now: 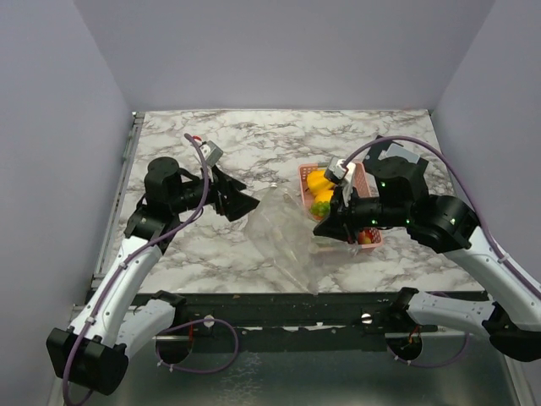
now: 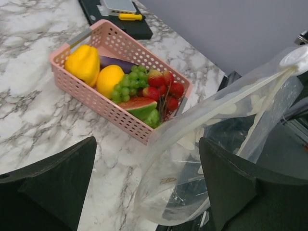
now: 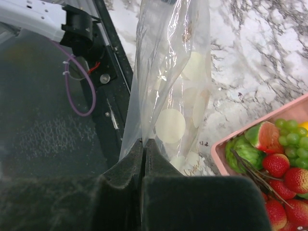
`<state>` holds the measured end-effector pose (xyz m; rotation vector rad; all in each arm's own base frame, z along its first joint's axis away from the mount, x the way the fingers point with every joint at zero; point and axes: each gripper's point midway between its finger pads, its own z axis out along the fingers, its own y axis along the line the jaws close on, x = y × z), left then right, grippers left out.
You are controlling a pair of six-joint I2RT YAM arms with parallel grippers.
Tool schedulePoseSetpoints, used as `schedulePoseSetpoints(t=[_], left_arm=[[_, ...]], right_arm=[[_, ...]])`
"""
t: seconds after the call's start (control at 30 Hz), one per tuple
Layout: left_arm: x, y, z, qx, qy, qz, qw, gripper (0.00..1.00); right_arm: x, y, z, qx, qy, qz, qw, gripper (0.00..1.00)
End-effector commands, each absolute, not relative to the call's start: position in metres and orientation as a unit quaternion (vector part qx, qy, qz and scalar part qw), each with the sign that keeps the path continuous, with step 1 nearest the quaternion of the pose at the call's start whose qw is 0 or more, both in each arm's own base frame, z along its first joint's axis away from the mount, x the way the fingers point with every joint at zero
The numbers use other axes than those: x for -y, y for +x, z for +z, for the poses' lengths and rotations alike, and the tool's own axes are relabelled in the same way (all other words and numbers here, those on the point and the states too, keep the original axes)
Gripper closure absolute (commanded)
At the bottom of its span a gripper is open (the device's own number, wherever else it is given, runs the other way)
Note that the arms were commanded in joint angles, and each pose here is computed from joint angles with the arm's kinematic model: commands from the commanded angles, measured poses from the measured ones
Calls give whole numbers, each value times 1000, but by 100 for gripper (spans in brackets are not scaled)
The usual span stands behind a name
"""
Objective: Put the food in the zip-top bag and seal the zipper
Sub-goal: Open the zipper of the food storage bag.
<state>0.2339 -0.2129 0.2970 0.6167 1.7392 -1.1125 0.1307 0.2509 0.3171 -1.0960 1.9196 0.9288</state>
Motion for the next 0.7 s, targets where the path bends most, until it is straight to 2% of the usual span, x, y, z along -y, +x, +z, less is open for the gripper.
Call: schedulePoseSetpoints(t=[0.0,0.1,0.27,0.67], left_arm=[[227,202,306,-670,307,-505,449,14],[230,193,308,-660,322,-516,440,21],[231,176,308,-650,336,-539,418,27],[231,160,319,-632,353,-560,404,33]], right_arm=[[-252,106,339,-706,-457,409,354,99],[-251,102,346,-690,-472,413,362,99],[-247,98,355,-687,-473,414,365,99],[-234,87,358,-693,-474,411,356,99]])
